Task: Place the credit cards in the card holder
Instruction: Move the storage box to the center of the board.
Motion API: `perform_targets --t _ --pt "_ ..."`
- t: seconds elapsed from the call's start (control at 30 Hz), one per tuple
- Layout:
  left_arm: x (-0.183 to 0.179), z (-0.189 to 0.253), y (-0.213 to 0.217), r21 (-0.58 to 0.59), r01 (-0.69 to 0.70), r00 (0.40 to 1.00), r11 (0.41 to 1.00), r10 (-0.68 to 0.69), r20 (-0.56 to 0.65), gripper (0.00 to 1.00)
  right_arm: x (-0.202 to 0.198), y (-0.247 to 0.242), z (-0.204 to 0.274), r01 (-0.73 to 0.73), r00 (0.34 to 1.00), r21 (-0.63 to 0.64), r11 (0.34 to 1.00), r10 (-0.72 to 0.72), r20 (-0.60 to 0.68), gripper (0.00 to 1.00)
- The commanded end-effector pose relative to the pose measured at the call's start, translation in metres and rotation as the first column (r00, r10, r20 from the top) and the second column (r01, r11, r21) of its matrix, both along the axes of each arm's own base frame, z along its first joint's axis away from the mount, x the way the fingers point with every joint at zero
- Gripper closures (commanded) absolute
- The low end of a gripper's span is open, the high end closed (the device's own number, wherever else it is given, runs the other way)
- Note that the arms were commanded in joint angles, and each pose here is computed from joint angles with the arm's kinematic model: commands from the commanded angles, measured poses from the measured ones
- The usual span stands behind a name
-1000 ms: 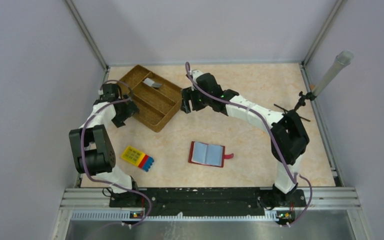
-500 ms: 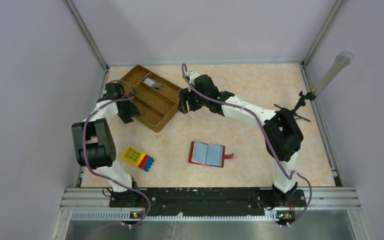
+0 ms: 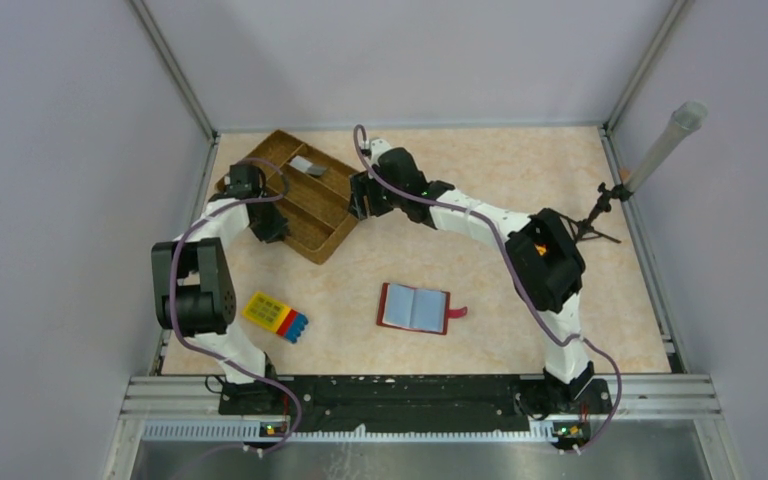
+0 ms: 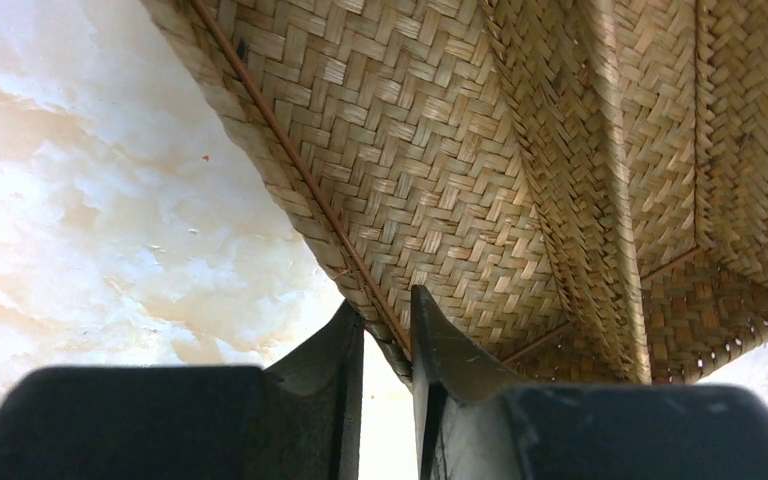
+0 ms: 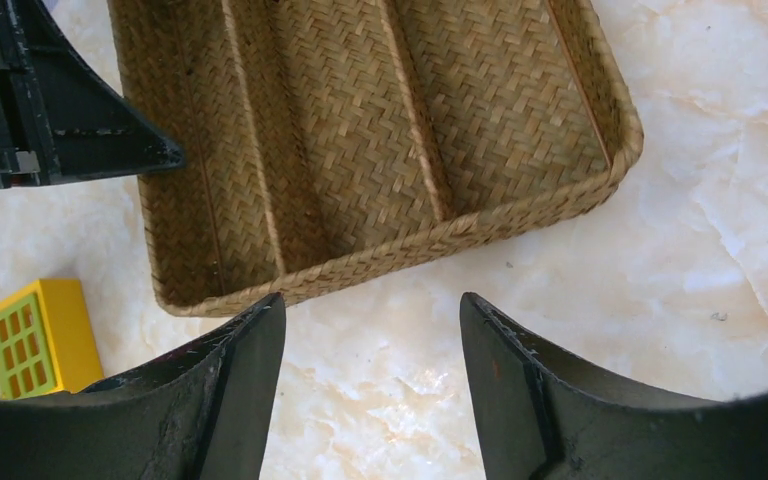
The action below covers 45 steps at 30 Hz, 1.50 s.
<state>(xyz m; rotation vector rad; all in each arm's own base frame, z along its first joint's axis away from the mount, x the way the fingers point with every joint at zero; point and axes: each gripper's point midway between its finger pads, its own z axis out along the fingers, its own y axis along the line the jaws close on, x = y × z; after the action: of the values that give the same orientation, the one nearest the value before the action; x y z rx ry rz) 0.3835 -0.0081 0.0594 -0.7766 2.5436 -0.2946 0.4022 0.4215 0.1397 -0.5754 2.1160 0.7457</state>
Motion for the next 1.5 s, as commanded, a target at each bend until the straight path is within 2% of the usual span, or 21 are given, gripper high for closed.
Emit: perform_targets --t 0.0,0.1,0.3,0.53,0.8,1.0,1.27,1.47 --pt "0.005 0.009 -0.014 0.011 0.059 0.998 0.998 -0.059 0.027 0.87 0.022 0.008 0.025 0.034 0.996 0.061 0.998 -0.039 0.074 0.36" --pt "0.001 0.005 -0.026 0.007 0.092 0.996 0.996 -0.092 0.012 0.93 0.027 0.010 0.026 0.034 0.995 0.059 0.998 -0.039 0.092 0.36" --pt "-0.006 0.004 -0.055 0.006 0.168 0.986 0.986 -0.168 0.000 0.95 0.038 0.013 0.023 0.048 0.993 0.032 0.998 -0.051 0.107 0.33" --pt "-0.009 0.003 -0.079 -0.015 0.229 0.973 0.973 -0.229 -0.003 0.99 0.059 0.014 0.013 0.084 0.985 -0.019 0.996 -0.080 0.153 0.25" --pt "-0.010 0.002 -0.089 -0.018 0.253 0.967 0.967 -0.253 -0.008 1.00 0.094 0.001 -0.004 0.203 0.963 -0.129 0.971 -0.175 0.203 0.22" --pt "-0.009 0.001 -0.091 -0.016 0.257 0.966 0.966 -0.257 -0.010 1.00 0.104 -0.005 -0.006 0.235 0.951 -0.160 0.959 -0.194 0.240 0.22" --pt "-0.009 0.000 -0.094 -0.022 0.267 0.964 0.963 -0.267 -0.014 1.00 0.116 -0.004 -0.019 0.234 0.950 -0.171 0.957 -0.187 0.252 0.20" --pt "-0.009 -0.001 -0.098 -0.022 0.276 0.961 0.961 -0.276 -0.016 1.00 0.124 0.003 -0.042 0.191 0.966 -0.201 0.961 -0.148 0.212 0.20"
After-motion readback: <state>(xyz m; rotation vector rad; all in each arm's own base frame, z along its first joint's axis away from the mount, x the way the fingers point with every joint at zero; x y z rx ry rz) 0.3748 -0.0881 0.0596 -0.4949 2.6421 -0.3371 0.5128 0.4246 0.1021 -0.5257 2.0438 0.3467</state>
